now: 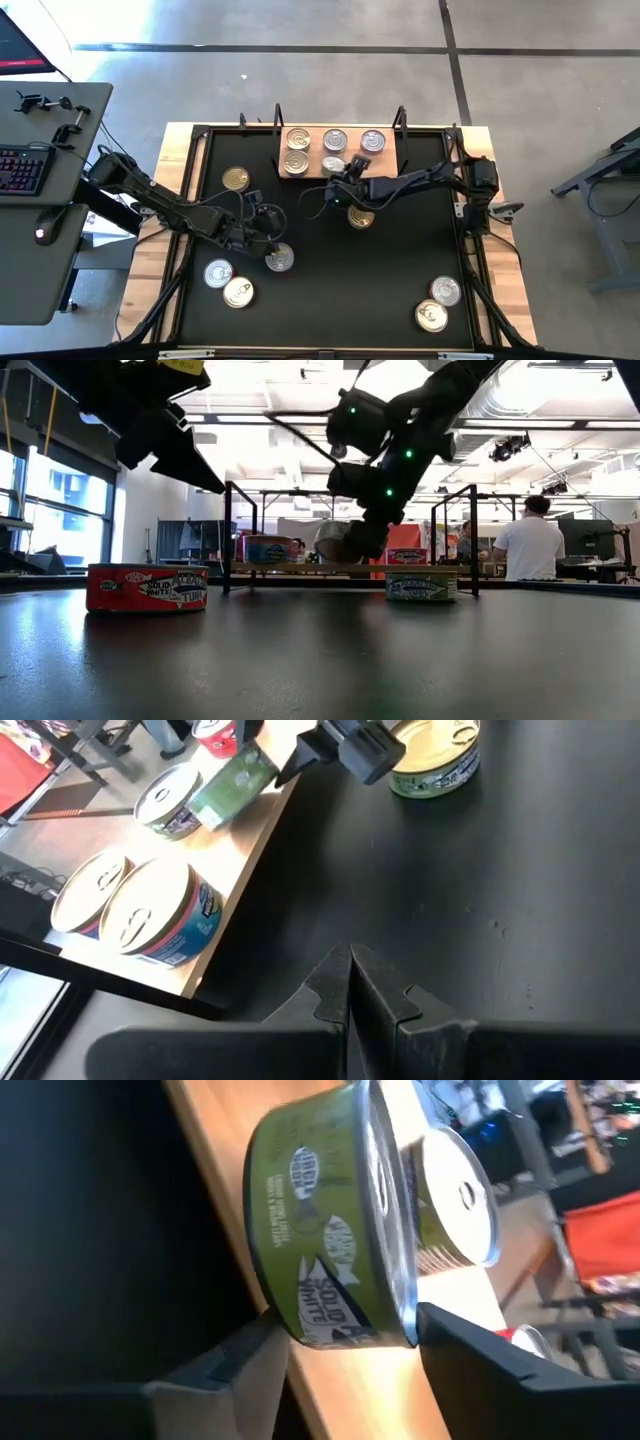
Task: Stack canned seafood by type on shelf
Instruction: Put the top right green canned tuna on the lower center shelf, then put the center red canned tuna on the lower right shelf
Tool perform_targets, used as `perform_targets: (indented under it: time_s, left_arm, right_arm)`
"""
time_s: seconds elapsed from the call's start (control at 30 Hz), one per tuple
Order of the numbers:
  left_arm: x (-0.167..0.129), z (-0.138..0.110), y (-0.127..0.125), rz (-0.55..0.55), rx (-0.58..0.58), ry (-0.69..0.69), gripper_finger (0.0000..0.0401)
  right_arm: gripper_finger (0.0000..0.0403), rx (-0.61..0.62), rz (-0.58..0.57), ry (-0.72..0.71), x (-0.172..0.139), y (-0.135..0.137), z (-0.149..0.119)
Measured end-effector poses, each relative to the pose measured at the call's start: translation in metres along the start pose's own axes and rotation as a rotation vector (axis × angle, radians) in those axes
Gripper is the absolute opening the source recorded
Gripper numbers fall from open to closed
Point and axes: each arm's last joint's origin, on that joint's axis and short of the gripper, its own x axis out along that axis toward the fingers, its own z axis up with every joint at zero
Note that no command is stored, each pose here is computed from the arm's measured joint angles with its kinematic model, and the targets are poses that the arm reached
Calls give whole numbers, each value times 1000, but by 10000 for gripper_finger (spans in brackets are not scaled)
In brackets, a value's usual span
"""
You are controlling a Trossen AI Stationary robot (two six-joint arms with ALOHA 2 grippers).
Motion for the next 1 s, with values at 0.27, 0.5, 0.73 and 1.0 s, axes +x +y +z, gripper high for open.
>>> perform_targets:
  time_s: [0.27, 0.5, 0.73, 1.0]
  left_arm:
    - [0, 0, 0, 0, 1, 1, 0]
    - [0, 0, 0, 0, 1, 1, 0]
    - [0, 0, 0, -3, 1, 2, 0]
    - [0, 0, 0, -4, 1, 2, 0]
  right_arm:
    - [218, 100, 3, -6, -5, -8, 13]
    - [220, 81, 48, 39, -14, -20, 29]
    - [220, 92, 130, 41, -18, -22, 35]
    - [220, 94, 140, 38, -15, -24, 35]
